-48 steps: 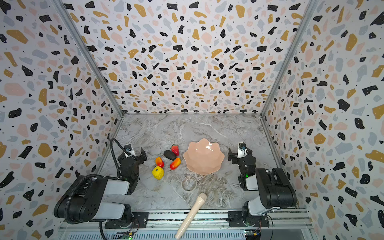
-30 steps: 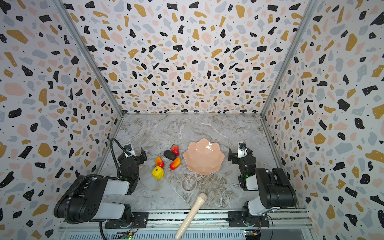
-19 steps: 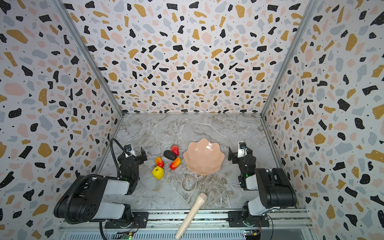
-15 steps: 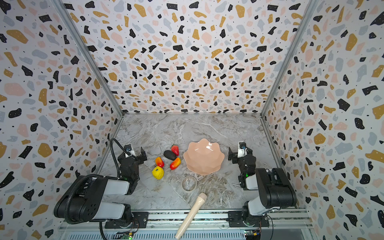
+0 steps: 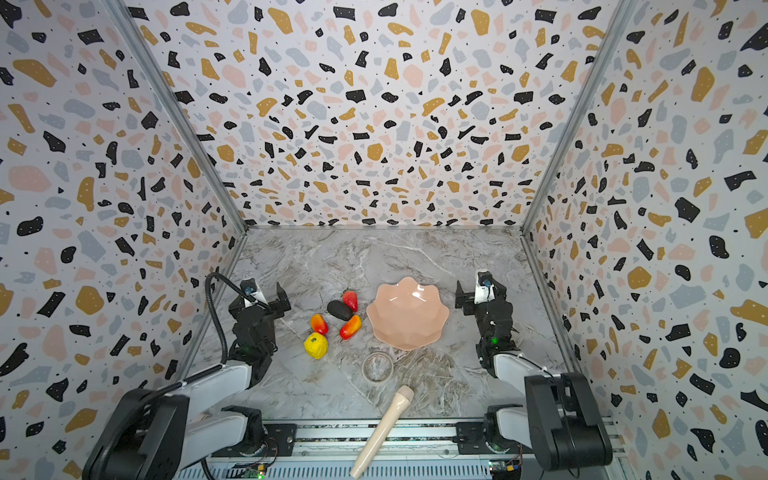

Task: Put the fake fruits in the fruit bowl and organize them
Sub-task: 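Reach the right gripper to the red strawberry and grasp it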

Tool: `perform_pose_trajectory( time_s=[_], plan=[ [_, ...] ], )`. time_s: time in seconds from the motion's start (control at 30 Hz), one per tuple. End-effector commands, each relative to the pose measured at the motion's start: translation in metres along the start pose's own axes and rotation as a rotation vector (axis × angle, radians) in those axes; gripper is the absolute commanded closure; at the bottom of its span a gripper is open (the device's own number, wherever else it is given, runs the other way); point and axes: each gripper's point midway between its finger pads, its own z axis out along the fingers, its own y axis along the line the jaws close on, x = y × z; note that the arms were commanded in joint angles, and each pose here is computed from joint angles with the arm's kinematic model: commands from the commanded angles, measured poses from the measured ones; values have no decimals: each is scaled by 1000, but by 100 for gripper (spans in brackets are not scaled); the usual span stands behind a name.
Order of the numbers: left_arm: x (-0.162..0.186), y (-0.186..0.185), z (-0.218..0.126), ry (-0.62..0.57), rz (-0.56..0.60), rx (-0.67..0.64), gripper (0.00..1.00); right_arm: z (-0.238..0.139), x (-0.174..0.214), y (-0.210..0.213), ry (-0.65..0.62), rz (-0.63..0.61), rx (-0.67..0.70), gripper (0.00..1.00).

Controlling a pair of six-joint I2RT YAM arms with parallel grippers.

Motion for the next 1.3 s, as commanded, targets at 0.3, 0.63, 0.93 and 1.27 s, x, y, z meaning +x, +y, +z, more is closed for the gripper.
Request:
perform_pose_trajectory(
  time_s=[0.3, 0.63, 0.93, 1.27],
  plan=[
    [-58, -21, 9, 348, 94, 34, 0, 47, -56, 195, 255, -90, -531, 1],
    [-42, -62, 11, 469, 132, 246, 0, 69, -20, 339, 513, -133, -819, 1],
    [-27, -74, 5, 540, 138, 310, 1, 82, 28, 364, 697, -94, -793, 11],
    [-18, -89, -15, 639, 177, 433, 0, 87, 60, 382, 772, -96, -799, 31]
  ],
)
